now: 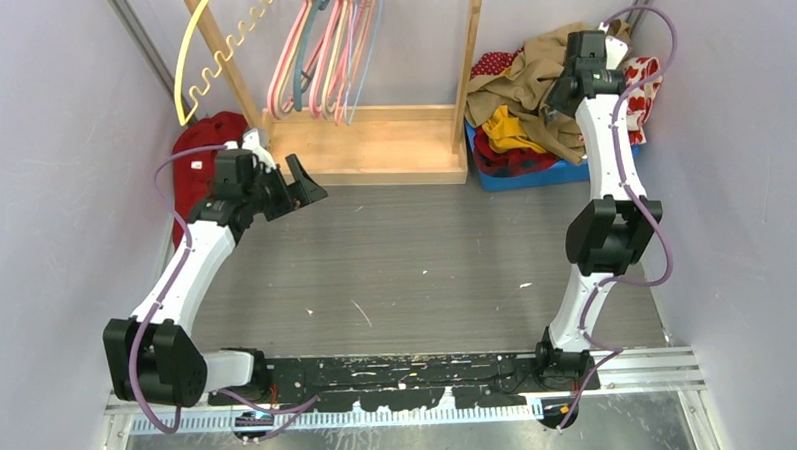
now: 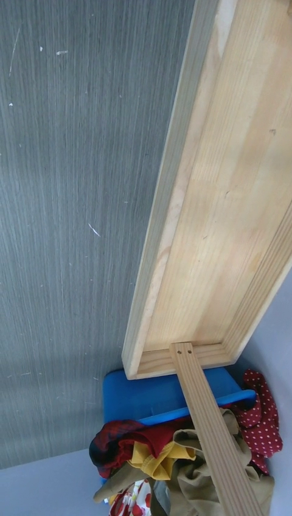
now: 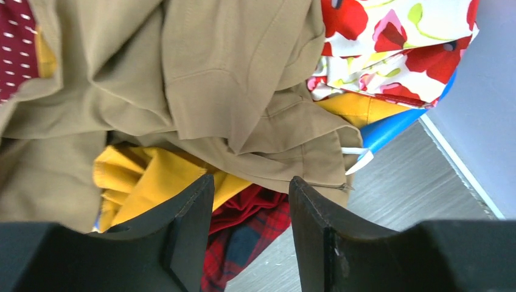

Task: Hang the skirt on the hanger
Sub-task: Pick up the skirt from the bin.

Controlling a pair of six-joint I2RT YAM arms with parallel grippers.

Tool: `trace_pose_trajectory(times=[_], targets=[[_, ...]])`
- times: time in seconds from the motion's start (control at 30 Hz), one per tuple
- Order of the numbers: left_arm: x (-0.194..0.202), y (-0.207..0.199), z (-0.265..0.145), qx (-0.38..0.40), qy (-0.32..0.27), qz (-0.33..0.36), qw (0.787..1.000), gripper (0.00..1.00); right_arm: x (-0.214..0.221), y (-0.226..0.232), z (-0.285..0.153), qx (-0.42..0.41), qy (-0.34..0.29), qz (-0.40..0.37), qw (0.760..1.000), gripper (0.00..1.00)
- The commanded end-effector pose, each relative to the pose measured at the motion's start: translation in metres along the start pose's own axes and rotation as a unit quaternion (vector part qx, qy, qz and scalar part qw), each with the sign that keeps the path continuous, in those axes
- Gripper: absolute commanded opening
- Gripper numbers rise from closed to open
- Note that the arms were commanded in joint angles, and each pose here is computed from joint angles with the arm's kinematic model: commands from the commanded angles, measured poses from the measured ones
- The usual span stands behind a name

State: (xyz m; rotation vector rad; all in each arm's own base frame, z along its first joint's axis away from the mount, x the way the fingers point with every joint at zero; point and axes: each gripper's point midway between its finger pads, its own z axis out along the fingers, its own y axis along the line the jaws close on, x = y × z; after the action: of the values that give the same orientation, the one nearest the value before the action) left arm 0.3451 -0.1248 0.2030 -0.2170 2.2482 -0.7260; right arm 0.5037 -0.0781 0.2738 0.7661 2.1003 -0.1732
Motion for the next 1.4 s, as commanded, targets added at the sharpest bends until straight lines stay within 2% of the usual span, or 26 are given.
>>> trace_pose_trajectory(times=[0.0,0.27,0.43,0.47,0.63,0.7,0.77,0.8,0.97,1.1,1.37], targets=[[-0.007,-0.012,0.006,0.024,-0.002,0.012,1.0,0.88,-0.01,-0.008,0.0,0.028,-0.021,-0.031,0.999,0.54],[-0.008,-0.013,0.01,0.028,-0.001,0.01,1.0,0.88,0.002,-0.007,0.028,0.043,-0.015,-0.041,0.998,0.54],[-0.01,-0.018,0.008,0.032,-0.006,0.013,0.999,0.86,0.011,-0.005,0.045,0.049,-0.003,-0.047,0.998,0.49],[-0.01,-0.019,0.007,0.033,-0.006,0.014,0.999,0.85,0.012,-0.006,0.047,0.051,-0.001,-0.047,0.998,0.47],[-0.007,-0.018,0.006,0.033,-0.004,0.013,0.999,0.84,0.009,-0.008,0.042,0.054,-0.008,-0.051,0.997,0.2],[-0.005,-0.018,0.005,0.033,-0.003,0.012,0.999,0.84,0.004,-0.007,0.032,0.051,-0.017,-0.051,0.997,0.13],[-0.003,-0.018,0.004,0.033,-0.002,0.011,0.999,0.84,-0.003,-0.006,0.019,0.043,-0.028,-0.052,0.997,0.02],[-0.002,-0.017,0.004,0.032,-0.001,0.009,0.999,0.84,-0.007,-0.005,0.01,0.037,-0.035,-0.052,0.997,0.02],[-0.007,-0.029,-0.018,0.045,-0.021,0.016,0.999,0.84,-0.034,0.005,-0.047,-0.002,-0.084,-0.053,0.995,0.01],[-0.007,-0.036,-0.033,0.054,-0.029,0.018,0.998,0.83,-0.057,0.009,-0.111,-0.041,-0.133,-0.05,0.989,0.01],[-0.001,-0.051,-0.062,0.072,-0.036,0.021,0.997,0.83,-0.064,0.015,-0.24,-0.156,-0.204,-0.042,0.965,0.01]])
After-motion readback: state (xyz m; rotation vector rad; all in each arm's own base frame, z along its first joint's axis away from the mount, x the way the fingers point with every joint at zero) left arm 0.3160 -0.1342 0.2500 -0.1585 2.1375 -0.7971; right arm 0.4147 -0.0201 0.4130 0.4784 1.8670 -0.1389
